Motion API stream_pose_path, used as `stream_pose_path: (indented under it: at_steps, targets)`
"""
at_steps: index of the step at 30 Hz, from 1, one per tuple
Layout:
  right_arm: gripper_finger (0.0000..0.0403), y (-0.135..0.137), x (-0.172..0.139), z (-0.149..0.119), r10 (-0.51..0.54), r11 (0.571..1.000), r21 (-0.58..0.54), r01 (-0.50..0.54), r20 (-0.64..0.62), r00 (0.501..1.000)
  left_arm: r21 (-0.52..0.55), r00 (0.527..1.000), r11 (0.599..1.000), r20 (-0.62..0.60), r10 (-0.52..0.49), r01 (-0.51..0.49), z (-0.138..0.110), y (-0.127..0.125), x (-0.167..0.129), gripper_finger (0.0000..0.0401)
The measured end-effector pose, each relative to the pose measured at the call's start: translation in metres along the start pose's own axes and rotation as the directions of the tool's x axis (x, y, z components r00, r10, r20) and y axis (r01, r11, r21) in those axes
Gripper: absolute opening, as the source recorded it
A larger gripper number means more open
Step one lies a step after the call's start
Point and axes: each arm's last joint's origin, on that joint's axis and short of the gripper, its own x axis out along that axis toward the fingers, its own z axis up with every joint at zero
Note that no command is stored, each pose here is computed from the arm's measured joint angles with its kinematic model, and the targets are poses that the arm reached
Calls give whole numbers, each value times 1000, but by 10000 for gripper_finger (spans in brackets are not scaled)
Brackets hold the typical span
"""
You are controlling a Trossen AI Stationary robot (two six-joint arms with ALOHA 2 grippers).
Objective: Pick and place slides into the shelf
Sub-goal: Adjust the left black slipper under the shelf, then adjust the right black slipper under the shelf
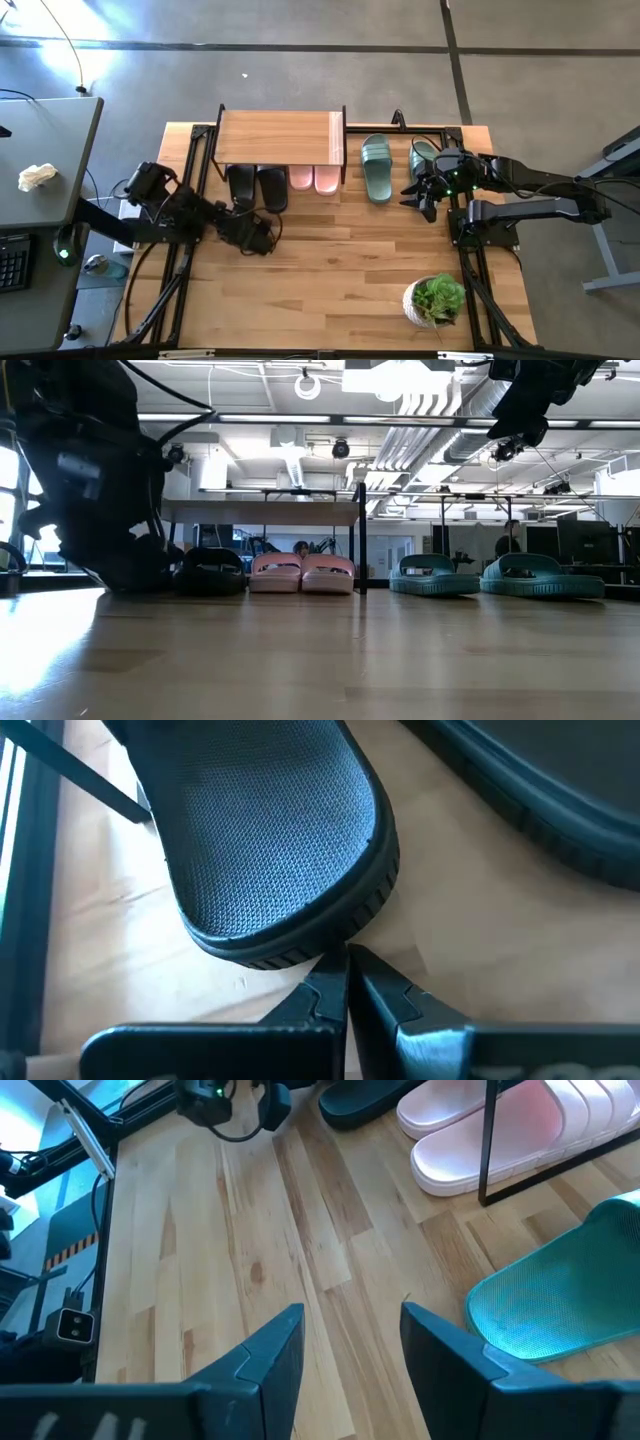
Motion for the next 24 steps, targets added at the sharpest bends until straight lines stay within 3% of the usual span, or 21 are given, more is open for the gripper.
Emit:
stream_pose_path:
  at_steps: [12, 24]
  targets:
    - [156, 0, 0, 0, 0, 1000, 0, 0, 0, 1000, -11, 998, 999, -27, 51, -52, 12, 2, 10, 0]
    - [156, 0, 0, 0, 1, 1000, 0, -1, 0, 1000, -22, 1000, 1000, -28, -4, 4, 1, 0, -1, 0]
